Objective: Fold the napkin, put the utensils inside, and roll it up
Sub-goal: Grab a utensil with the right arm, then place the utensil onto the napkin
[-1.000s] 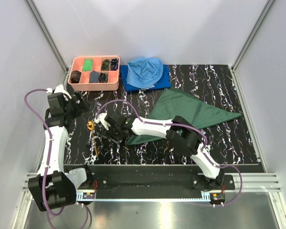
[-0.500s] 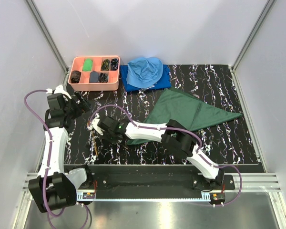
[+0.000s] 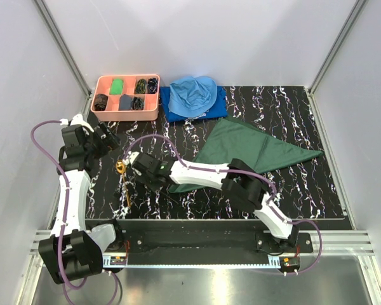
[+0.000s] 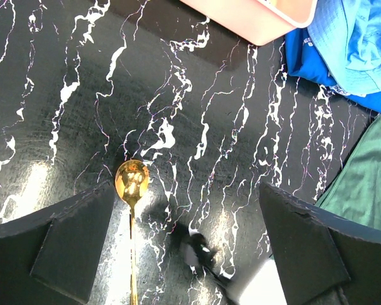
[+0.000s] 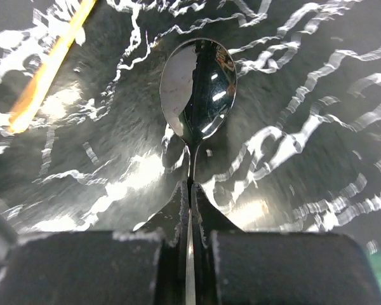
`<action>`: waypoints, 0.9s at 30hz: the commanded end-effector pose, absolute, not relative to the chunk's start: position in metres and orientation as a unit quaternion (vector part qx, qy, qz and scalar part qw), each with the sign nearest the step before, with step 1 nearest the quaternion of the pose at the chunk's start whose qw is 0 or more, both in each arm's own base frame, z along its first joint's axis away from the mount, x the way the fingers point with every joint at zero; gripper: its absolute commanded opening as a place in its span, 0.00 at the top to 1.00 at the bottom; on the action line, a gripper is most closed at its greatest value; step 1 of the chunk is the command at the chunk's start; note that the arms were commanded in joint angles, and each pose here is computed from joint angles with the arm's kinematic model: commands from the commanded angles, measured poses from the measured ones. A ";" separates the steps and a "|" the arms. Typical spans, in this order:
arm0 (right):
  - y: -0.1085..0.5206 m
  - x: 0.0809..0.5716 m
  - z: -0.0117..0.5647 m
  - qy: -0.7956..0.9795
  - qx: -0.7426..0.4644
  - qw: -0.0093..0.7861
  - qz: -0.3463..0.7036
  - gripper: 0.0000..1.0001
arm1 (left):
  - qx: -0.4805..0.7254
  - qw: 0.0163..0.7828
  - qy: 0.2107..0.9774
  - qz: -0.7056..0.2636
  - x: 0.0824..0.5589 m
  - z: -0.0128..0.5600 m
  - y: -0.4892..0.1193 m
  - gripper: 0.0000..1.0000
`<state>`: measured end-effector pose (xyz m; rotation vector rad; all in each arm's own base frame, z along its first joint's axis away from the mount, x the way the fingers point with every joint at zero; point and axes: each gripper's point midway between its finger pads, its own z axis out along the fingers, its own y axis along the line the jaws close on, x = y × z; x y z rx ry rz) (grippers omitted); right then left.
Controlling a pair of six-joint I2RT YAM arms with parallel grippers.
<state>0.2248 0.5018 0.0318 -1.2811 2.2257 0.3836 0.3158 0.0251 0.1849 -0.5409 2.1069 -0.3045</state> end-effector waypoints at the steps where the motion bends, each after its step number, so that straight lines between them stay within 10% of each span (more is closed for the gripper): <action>1: 0.502 0.232 0.145 0.833 -0.380 0.352 0.196 1.00 | -0.210 0.487 0.836 -0.137 0.322 0.203 0.024 0.01; 16: 0.259 0.349 0.137 0.942 0.028 0.336 0.000 1.00 | -0.205 0.485 0.835 -0.160 0.322 0.202 0.016 0.01; 27: 0.185 0.341 0.080 0.917 0.274 0.284 -0.062 1.00 | -0.184 0.483 0.835 -0.190 0.321 0.204 -0.001 0.01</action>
